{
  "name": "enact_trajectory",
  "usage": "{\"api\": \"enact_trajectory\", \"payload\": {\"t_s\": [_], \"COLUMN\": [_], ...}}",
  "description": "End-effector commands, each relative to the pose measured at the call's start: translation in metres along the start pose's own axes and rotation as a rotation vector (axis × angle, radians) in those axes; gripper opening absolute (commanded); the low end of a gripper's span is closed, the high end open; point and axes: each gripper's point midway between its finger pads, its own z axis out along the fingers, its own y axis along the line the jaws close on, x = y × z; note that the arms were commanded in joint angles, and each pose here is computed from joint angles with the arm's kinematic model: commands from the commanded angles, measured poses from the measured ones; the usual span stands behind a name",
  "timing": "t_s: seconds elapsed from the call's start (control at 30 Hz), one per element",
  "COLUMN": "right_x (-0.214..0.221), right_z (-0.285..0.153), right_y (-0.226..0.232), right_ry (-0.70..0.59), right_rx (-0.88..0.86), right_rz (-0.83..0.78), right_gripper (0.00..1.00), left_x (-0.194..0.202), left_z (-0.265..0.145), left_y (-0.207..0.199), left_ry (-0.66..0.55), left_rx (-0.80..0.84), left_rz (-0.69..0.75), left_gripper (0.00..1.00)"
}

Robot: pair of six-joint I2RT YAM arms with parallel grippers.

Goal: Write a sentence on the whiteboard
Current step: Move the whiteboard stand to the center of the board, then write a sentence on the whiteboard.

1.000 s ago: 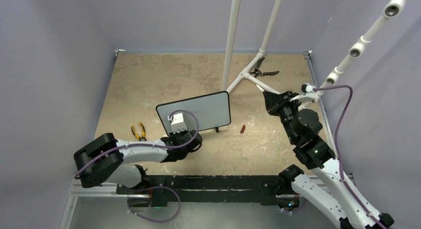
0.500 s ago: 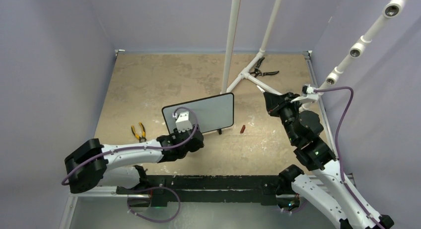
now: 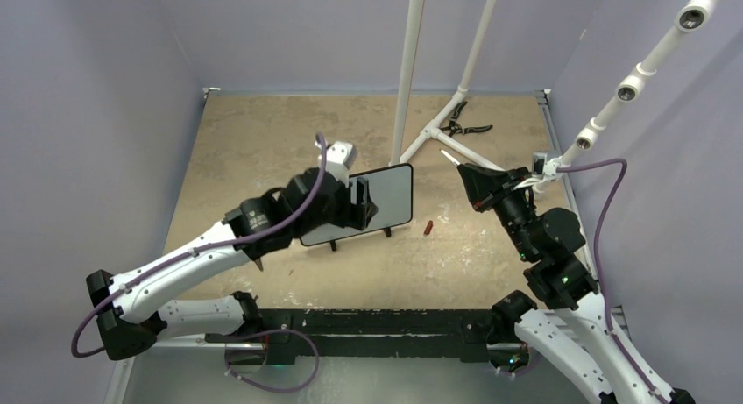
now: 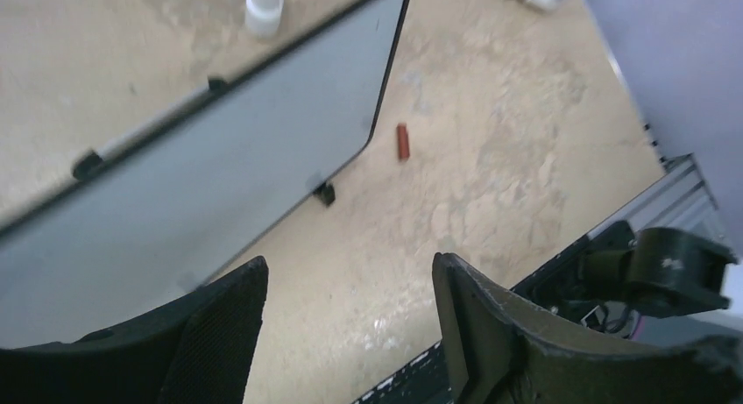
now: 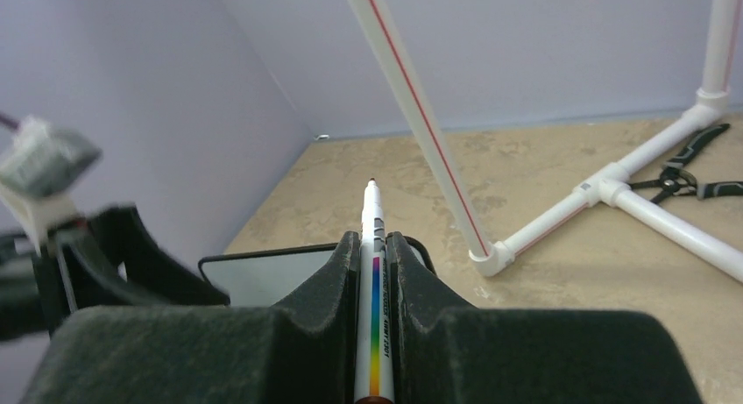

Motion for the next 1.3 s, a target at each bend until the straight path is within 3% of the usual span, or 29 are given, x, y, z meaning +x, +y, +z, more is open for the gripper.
{"api": "enact_trajectory", "payload": {"t_s": [0.0, 0.17, 0.3, 0.57, 0.83, 1.1, 1.27], "right_x": [-0.002, 0.000, 0.006, 0.028, 0.046, 0.060, 0.066], "right_z": [0.002, 0.003, 0.006, 0.016, 0.028, 0.038, 0.039], "right_y": [0.021, 0.035, 0.042, 0.046, 0.055, 0.068, 0.070], "right_ry": [-0.012, 0.005, 0.025, 0.054, 0.068, 0.099, 0.107], "right_rx": [-0.122, -0.201, -0.240, -0.265, -0.290, -0.315, -0.313], "right_rz": [-0.031, -0.036, -0.033, 0.021, 0.043, 0.038, 0.040], "right_gripper": [0.00, 0.00, 0.00, 0.00, 0.00, 0.00, 0.00], "left_x": [-0.042, -0.083, -0.100, -0.088, -0.057, -0.065, -0.064], "left_z": [-0.014, -0.013, -0.004, -0.010, -0.031, -0.045, -0.038], "left_y": [0.000, 0.033, 0.089, 0.161, 0.168, 0.157, 0.157], "left_ry": [0.012, -0.047, -0.098, -0.173, -0.203, -0.304, -0.287], "left_rx": [0.093, 0.096, 0.074, -0.016, -0.068, -0.034, -0.016], "left_rz": [0.192, 0.222, 0.127, -0.023, -0.020, -0.008, -0.010], "left_gripper": [0.68, 0.69, 0.69, 0.69, 0.69, 0.70, 0.71]}}
